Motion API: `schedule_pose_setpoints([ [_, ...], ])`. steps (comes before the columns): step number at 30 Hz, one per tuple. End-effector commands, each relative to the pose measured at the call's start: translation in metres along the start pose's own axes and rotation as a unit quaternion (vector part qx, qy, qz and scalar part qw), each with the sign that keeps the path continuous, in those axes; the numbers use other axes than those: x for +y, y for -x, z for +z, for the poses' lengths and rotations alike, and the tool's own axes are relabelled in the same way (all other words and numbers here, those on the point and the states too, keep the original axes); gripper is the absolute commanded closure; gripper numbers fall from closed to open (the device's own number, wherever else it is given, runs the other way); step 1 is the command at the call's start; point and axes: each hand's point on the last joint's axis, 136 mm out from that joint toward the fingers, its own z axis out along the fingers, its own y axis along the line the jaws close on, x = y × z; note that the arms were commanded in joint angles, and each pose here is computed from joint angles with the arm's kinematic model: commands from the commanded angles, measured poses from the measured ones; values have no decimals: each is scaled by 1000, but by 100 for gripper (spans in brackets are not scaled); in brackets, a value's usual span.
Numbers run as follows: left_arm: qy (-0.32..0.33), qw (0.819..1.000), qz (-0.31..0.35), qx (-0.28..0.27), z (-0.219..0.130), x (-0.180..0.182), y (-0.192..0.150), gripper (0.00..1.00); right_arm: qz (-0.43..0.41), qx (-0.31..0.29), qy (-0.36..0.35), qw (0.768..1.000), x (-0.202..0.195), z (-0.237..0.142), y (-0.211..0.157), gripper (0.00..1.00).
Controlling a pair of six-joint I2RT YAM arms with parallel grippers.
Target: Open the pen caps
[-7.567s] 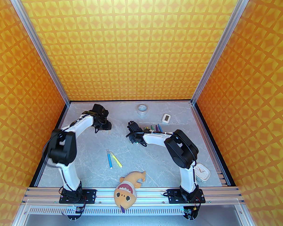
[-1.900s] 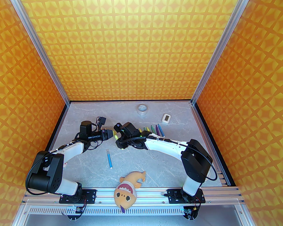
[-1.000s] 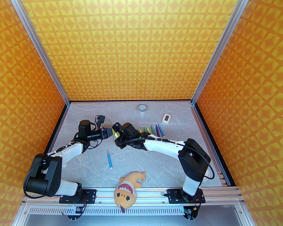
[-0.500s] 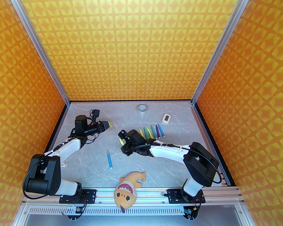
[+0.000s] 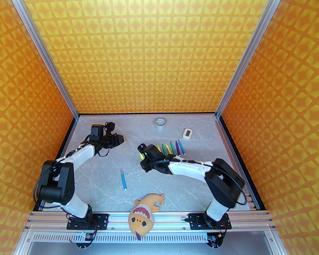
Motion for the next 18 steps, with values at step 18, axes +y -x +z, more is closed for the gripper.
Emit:
schedule_pose_setpoints([
  [18, 185, 959, 63, 207, 55, 48, -60, 100, 36, 25, -115, 992, -53, 47, 2, 100],
])
